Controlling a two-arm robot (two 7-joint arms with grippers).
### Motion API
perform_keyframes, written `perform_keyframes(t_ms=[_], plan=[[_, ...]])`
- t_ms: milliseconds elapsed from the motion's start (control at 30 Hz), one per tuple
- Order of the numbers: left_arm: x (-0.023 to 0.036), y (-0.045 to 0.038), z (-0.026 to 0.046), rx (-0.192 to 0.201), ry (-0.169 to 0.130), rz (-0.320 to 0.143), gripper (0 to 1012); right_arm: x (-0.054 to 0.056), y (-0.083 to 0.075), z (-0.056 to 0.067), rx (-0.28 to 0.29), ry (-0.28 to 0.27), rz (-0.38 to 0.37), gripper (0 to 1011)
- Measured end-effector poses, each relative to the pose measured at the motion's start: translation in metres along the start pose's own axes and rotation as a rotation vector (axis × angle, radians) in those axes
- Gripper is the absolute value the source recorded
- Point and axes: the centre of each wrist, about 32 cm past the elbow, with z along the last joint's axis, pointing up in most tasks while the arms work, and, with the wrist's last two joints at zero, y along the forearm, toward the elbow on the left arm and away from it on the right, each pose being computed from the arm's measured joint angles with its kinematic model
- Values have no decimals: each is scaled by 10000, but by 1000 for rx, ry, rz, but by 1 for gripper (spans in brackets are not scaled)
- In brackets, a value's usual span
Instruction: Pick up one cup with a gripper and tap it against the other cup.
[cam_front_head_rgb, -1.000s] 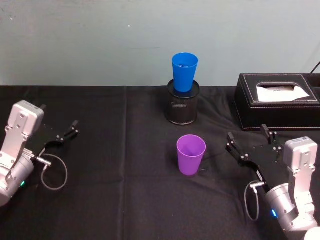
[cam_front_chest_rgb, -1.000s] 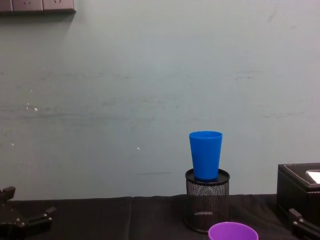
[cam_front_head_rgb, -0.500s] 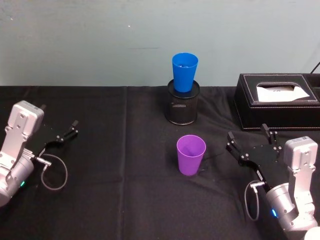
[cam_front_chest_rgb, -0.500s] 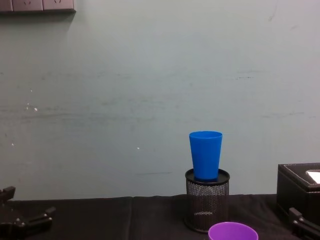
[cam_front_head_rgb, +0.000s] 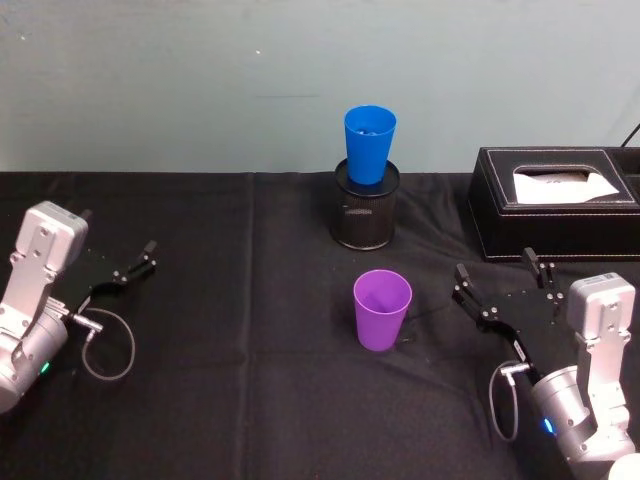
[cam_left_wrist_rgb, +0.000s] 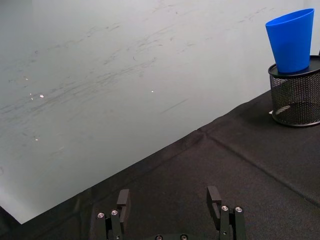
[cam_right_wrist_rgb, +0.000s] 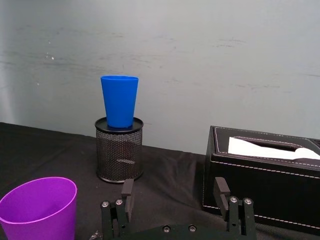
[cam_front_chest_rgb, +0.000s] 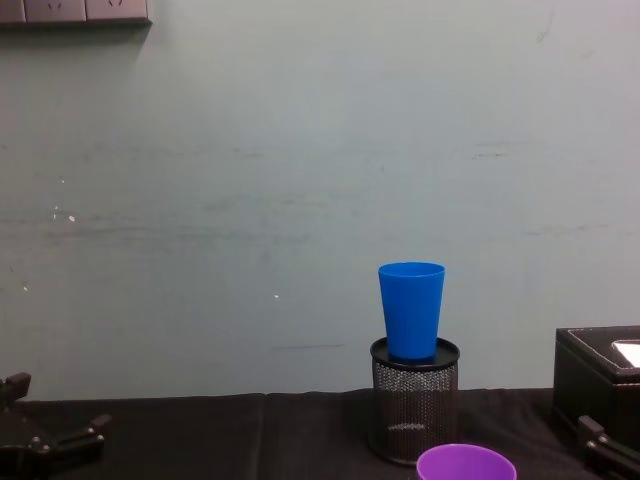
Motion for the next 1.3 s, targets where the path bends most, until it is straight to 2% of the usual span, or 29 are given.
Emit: perform_keyframes(t_ms=[1300], plan=[[0, 0, 0, 0, 0, 0, 1000, 0, 0, 0, 0, 0, 0, 1003]])
